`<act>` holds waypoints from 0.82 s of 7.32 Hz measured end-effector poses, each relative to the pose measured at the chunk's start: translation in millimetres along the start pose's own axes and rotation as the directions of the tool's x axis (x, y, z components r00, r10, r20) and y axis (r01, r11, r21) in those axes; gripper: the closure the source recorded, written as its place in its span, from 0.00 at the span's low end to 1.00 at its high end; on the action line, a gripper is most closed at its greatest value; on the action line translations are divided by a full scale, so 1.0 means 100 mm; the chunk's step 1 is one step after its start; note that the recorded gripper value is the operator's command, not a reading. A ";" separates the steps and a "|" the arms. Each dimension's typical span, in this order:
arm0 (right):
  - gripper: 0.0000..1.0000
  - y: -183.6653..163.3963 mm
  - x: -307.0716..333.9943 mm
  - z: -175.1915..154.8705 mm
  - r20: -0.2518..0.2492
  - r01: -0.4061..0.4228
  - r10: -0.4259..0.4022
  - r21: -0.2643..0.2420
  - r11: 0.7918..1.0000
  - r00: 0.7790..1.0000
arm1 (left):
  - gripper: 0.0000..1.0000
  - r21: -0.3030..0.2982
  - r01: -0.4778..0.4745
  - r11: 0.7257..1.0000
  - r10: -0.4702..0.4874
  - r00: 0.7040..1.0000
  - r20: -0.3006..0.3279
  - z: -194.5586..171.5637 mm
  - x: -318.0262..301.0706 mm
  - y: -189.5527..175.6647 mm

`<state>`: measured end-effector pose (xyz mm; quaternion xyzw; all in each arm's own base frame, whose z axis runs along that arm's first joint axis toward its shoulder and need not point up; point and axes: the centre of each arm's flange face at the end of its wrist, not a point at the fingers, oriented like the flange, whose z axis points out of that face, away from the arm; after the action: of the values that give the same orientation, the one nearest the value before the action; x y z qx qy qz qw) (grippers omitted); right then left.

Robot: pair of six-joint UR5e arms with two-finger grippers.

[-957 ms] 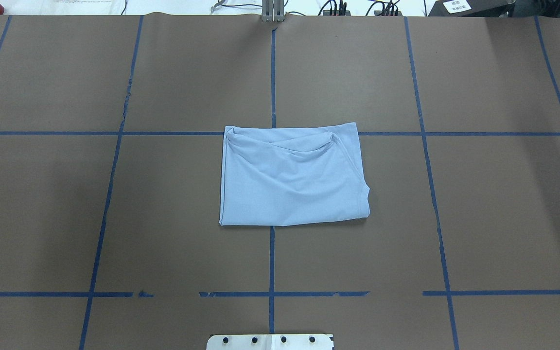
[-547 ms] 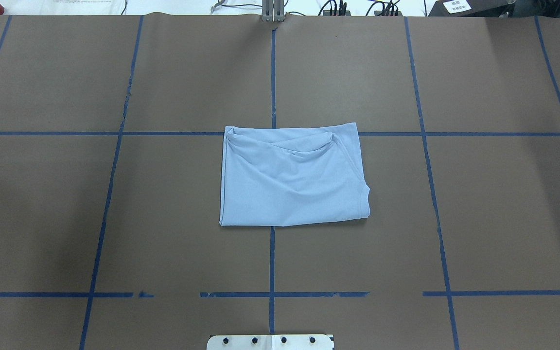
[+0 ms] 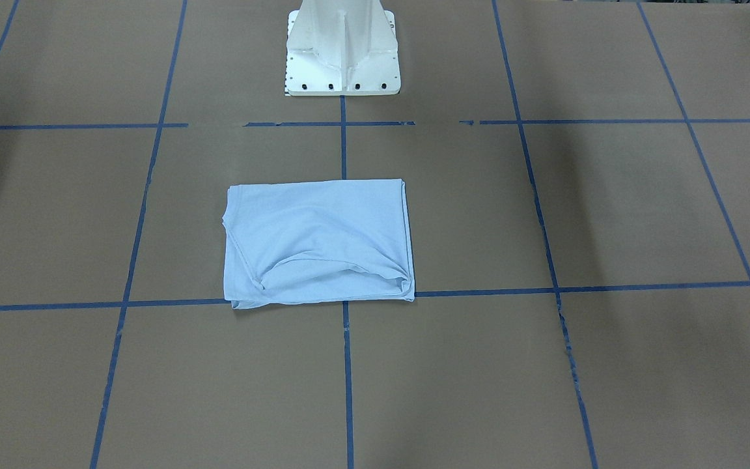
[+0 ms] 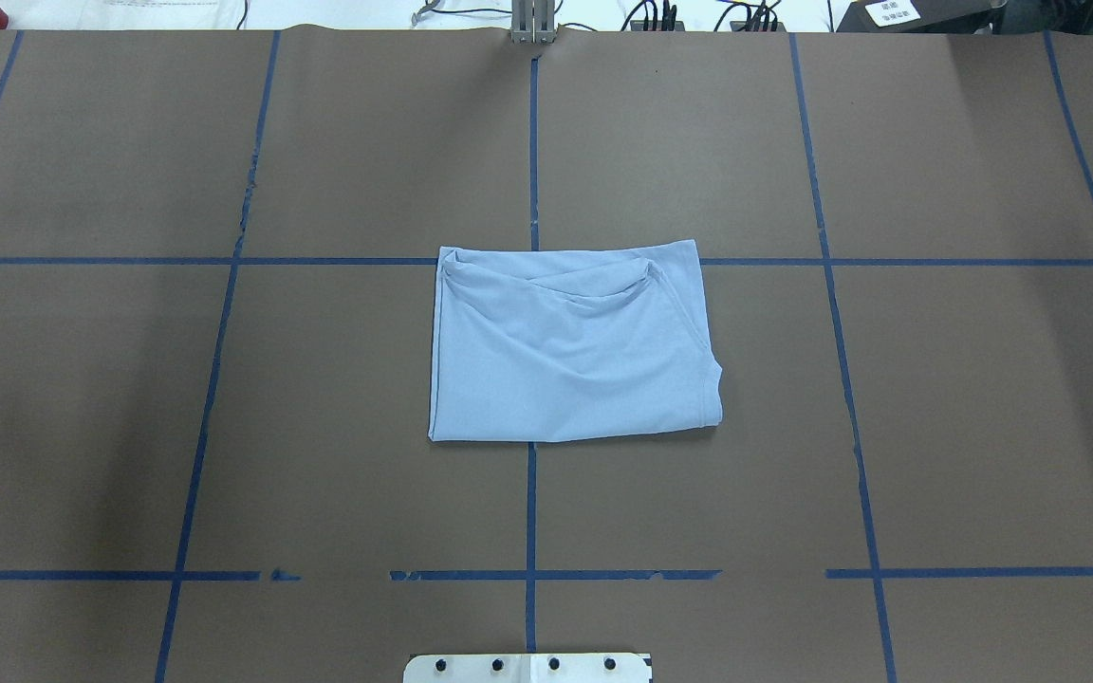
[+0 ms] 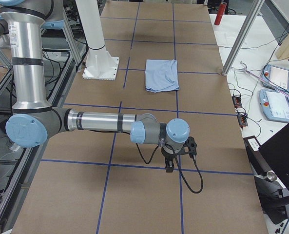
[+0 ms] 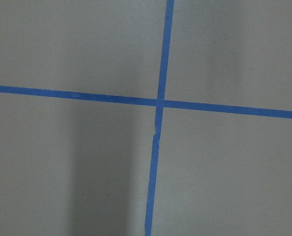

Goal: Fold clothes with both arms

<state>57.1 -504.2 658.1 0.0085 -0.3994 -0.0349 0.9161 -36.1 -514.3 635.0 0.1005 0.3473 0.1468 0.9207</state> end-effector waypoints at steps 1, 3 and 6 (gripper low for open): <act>0.00 -0.01 -0.01 0.00 -0.001 -0.014 0.014 0.001 1.000 1.000 | 0.00 -0.018 0.043 0.999 -0.043 0.999 -0.033 -0.09 0.11 0.00; 0.00 -0.04 -0.03 -0.02 -0.002 -0.022 0.022 0.005 1.000 1.000 | 0.00 -0.052 0.094 0.994 -0.096 0.994 -0.052 -0.10 0.14 0.07; 0.00 -0.04 -0.04 -0.04 -0.011 -0.019 0.019 0.008 1.000 1.000 | 0.00 -0.071 0.117 0.991 -0.121 0.991 -0.053 -0.04 0.09 0.19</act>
<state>57.2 -508.2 652.3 0.0084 -0.3945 -0.0246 0.9185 -35.9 -493.6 632.4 0.0439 0.3737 0.1061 0.9204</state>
